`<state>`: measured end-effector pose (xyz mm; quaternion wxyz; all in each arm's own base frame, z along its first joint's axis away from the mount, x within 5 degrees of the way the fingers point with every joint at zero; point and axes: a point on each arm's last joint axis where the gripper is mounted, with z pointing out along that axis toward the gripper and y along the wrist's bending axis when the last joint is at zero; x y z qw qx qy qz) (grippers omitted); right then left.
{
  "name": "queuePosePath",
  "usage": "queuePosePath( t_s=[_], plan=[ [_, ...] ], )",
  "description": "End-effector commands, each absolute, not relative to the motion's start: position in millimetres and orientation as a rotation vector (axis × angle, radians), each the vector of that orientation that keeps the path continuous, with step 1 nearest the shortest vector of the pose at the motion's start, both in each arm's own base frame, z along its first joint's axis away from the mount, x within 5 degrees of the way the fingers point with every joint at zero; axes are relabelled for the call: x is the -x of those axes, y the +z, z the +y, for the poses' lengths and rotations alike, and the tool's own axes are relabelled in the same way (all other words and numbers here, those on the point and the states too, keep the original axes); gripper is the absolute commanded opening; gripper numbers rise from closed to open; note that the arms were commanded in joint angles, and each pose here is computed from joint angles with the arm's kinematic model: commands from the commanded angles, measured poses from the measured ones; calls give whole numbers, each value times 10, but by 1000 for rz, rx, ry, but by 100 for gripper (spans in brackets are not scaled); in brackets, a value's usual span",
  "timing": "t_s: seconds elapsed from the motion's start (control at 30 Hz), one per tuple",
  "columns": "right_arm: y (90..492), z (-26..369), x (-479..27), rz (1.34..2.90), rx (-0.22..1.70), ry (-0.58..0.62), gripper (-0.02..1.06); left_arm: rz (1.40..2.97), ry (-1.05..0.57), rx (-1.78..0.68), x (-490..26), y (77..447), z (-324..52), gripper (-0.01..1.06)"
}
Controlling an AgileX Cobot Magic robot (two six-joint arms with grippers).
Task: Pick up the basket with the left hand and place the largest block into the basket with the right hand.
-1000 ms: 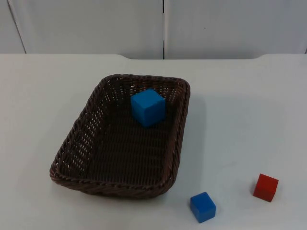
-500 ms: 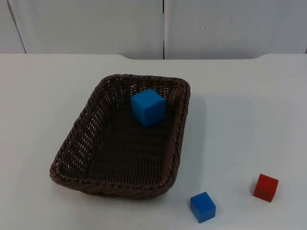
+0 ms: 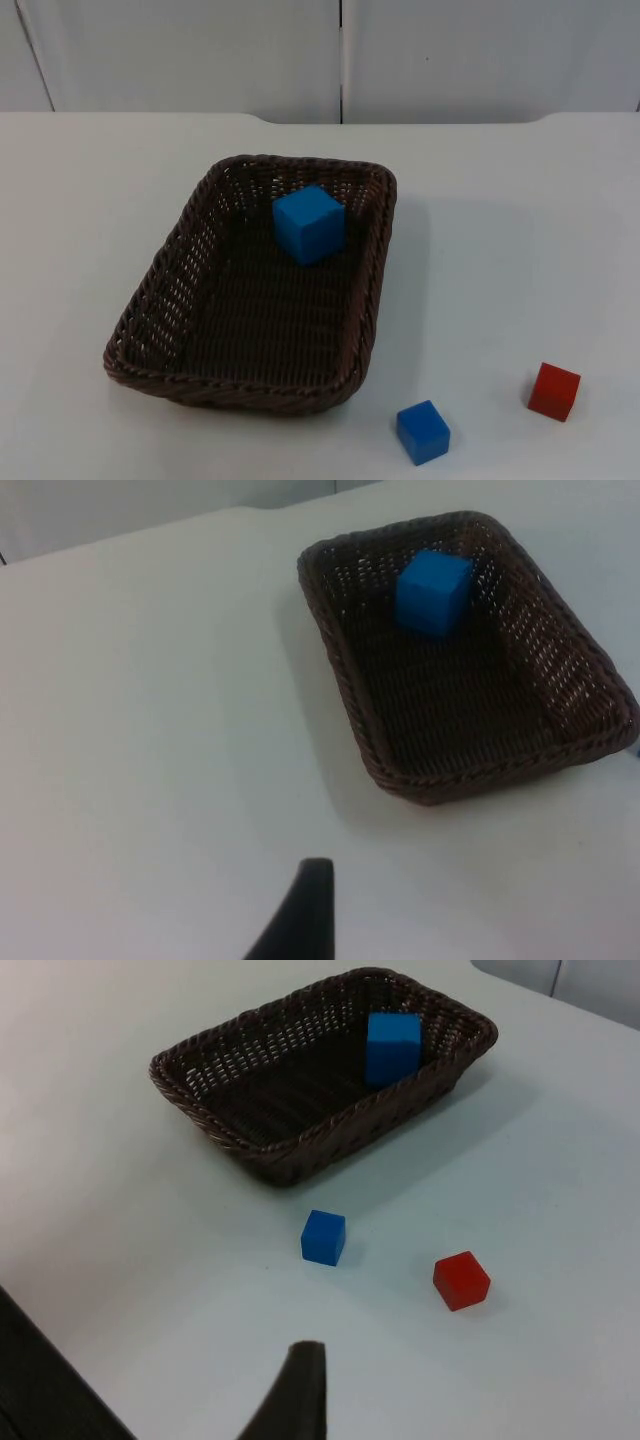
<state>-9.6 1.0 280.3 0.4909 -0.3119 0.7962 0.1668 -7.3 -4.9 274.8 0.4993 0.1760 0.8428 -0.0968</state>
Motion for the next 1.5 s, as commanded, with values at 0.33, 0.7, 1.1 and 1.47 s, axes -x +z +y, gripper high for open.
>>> queuePosePath(
  t_s=[0.33, 0.7, 1.1, 1.47],
  plan=[
    [2803, 8, 103, 1924, 767, 407, 95, 2030, -241, -419, 68, 2745, -48, 89],
    [2803, 7, 102, 1924, 767, 405, 105, 2030, -241, -419, 68, 2745, -48, 105],
    [2803, 7, 102, 1924, 767, 405, 105, 2030, -241, -419, 68, 2745, -48, 105],
    [2803, 7, 102, 1924, 767, 405, 105, 2030, -241, -419, 68, 2745, -48, 105]
  ],
)
